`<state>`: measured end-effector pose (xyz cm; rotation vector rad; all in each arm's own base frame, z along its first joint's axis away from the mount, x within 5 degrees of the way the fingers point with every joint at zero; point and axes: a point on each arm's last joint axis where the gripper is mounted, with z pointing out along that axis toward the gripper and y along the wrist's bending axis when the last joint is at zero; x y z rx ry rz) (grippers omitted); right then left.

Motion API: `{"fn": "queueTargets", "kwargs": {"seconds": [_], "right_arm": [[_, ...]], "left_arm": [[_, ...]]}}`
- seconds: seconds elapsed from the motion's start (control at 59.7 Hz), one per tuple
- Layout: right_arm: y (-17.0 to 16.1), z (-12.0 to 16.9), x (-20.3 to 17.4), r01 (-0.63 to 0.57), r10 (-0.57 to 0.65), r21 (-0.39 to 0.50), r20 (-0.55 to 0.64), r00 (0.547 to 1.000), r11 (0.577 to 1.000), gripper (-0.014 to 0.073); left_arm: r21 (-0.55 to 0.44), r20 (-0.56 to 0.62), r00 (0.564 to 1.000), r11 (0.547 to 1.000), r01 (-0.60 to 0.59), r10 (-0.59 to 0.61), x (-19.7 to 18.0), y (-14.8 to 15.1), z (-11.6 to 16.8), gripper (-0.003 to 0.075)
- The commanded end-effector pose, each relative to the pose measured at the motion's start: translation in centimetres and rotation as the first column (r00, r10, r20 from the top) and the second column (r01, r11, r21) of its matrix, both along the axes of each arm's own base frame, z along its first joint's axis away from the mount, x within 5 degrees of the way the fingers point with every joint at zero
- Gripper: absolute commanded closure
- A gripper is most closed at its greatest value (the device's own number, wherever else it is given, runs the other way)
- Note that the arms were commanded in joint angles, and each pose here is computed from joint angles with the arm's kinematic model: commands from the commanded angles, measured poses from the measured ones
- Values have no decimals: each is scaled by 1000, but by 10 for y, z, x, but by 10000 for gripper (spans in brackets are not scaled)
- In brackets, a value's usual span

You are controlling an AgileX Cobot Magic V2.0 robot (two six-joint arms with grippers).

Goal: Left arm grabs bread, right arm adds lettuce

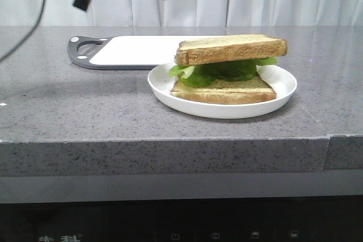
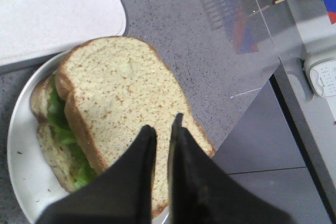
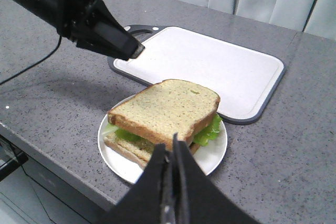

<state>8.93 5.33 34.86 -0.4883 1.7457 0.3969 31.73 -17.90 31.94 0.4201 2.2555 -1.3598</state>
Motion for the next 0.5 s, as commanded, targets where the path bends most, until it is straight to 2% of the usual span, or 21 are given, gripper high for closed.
{"fn": "queueTargets", "kwargs": {"seconds": [0.0, 0.151, 0.268, 0.385, 0.485], "right_arm": [[-2, 17, 1, 28, -34, 72, 90, 995, 997, 655], [-11, 16, 6, 130, -137, 119, 46, 990, 984, 655], [-18, 16, 5, 195, -203, 124, 55, 978, 973, 655], [-23, 12, -6, 202, -221, 155, 113, 969, 967, 655], [-28, -1, -21, 201, -234, 191, 173, 957, 961, 655]], "left_arm": [[-51, 134, 991, 999, -2, 9, -17, 10, 45, 741], [107, 335, 938, 986, -127, 85, -36, 29, 68, 741], [189, 502, 851, 940, -285, 157, -58, 44, 80, 741], [164, 635, 739, 897, -411, 222, -89, 60, 82, 741], [68, 713, 625, 855, -514, 319, -120, 79, 74, 741]]}}
